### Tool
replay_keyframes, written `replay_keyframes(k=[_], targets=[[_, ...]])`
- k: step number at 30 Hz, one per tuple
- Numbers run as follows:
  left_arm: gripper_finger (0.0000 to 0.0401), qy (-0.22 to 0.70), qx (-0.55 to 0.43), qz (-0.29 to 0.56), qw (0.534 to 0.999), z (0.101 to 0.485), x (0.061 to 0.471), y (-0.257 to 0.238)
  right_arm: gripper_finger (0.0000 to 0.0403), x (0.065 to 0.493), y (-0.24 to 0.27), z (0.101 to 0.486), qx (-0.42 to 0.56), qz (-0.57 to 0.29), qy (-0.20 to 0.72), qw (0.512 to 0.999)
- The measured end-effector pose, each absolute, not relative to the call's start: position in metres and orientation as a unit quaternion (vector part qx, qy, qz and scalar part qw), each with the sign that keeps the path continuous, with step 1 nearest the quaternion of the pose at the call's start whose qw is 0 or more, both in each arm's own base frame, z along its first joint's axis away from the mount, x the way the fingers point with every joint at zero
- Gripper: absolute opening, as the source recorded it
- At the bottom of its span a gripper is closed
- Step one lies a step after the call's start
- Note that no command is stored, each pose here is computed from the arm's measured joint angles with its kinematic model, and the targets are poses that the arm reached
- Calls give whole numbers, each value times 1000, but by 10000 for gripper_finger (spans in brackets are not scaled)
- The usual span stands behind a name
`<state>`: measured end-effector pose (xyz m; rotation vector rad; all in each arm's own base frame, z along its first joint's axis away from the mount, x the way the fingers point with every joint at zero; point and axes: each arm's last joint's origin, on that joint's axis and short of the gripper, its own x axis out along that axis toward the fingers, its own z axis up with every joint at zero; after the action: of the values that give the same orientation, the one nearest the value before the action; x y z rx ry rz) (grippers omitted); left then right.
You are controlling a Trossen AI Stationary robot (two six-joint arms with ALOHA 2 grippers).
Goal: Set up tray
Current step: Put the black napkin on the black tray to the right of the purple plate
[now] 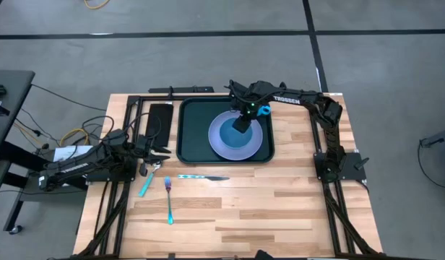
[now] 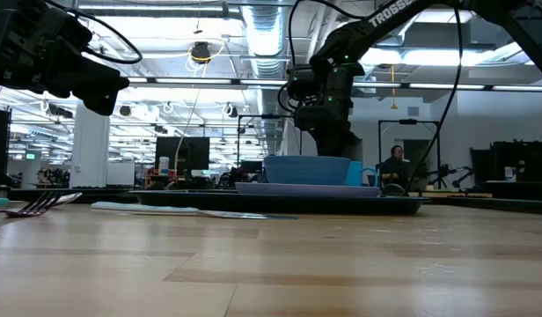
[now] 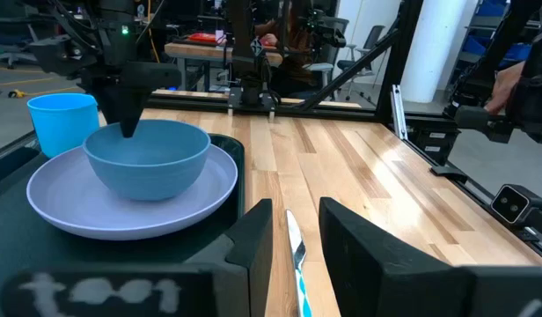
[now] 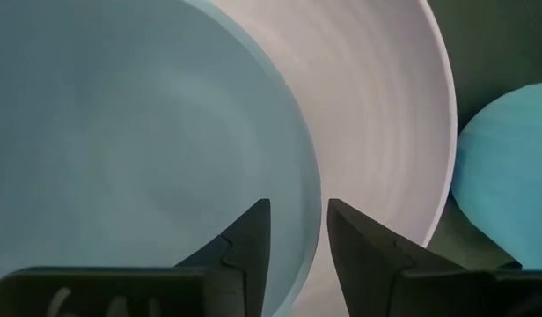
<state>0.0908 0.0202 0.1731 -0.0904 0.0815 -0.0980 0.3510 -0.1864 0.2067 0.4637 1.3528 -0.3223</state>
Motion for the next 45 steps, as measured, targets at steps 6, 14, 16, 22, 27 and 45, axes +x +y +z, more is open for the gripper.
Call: replay_keyframes(k=[6, 14, 16, 22, 27, 45], targets=[[84, 41, -45, -49, 997, 173, 91, 20, 109, 353, -187, 216, 210, -147, 613, 747], [84, 41, -45, -49, 997, 173, 91, 20, 109, 355, -183, 246, 210, -141, 622, 741], [84, 41, -45, -49, 997, 173, 91, 20, 109, 354, -176, 251, 211, -135, 637, 729], [84, 41, -45, -49, 997, 173, 91, 20, 109, 345, -140, 273, 215, -123, 677, 693], [84, 41, -45, -49, 997, 173, 91, 20, 109, 331, -95, 318, 174, -148, 646, 729], [84, 41, -45, -49, 997, 173, 91, 20, 109, 279, 140, 373, 26, -209, 442, 872]])
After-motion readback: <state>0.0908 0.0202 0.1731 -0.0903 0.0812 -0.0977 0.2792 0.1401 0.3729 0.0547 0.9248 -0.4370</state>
